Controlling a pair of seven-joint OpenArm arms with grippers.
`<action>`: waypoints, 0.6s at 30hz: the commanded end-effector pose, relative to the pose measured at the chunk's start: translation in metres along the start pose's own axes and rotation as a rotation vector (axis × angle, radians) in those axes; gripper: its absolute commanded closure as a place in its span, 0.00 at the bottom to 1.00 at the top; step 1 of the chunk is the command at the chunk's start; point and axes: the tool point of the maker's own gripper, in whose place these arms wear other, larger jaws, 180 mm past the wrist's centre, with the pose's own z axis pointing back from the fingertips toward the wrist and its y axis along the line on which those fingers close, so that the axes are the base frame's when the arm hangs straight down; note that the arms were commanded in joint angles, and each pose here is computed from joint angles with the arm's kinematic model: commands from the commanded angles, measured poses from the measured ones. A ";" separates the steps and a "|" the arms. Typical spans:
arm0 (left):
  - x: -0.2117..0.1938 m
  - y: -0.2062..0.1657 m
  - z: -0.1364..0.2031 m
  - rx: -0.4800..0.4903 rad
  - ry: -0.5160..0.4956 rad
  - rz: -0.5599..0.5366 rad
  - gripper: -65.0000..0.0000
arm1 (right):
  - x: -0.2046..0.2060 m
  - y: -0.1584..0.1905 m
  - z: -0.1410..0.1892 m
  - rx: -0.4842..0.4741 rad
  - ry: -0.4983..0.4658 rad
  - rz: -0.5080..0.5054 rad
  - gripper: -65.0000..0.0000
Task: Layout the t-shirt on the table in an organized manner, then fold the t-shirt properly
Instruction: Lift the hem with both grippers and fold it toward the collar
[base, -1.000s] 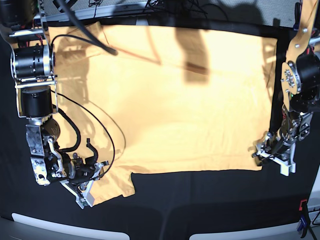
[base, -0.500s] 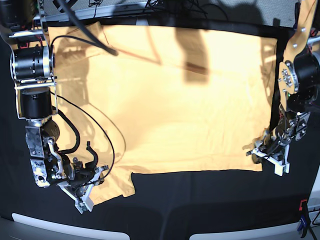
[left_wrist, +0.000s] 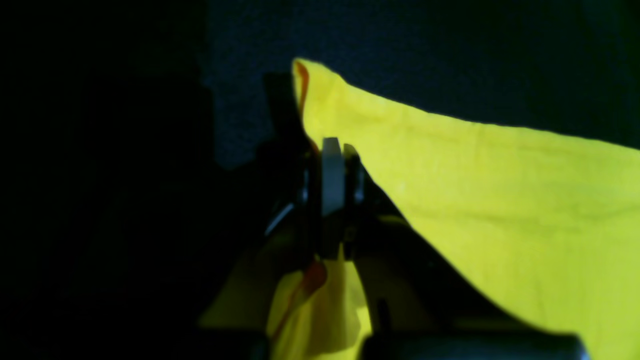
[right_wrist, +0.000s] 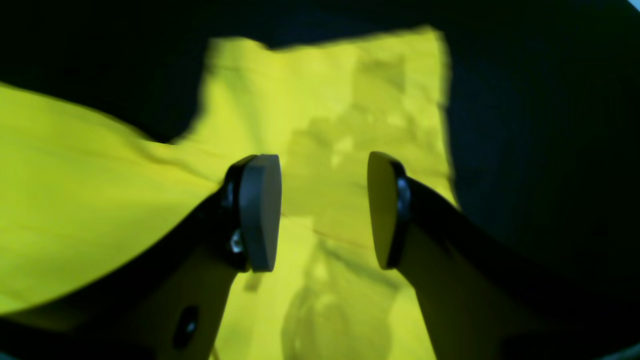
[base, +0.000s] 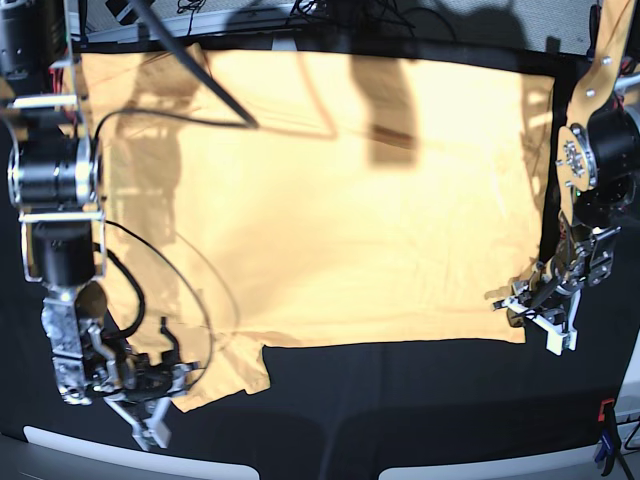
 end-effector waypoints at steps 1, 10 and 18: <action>0.022 -0.001 0.000 -0.004 -0.036 -0.008 1.00 | 0.019 -0.014 0.007 -0.018 -0.035 -0.018 0.58; 0.023 -0.001 0.000 -0.004 -0.038 -0.008 1.00 | -0.042 -0.059 0.001 -0.053 0.139 -0.064 0.58; 0.025 -0.001 0.000 -0.004 -0.049 -0.005 1.00 | -0.073 -0.118 0.015 -0.163 0.177 -0.081 0.58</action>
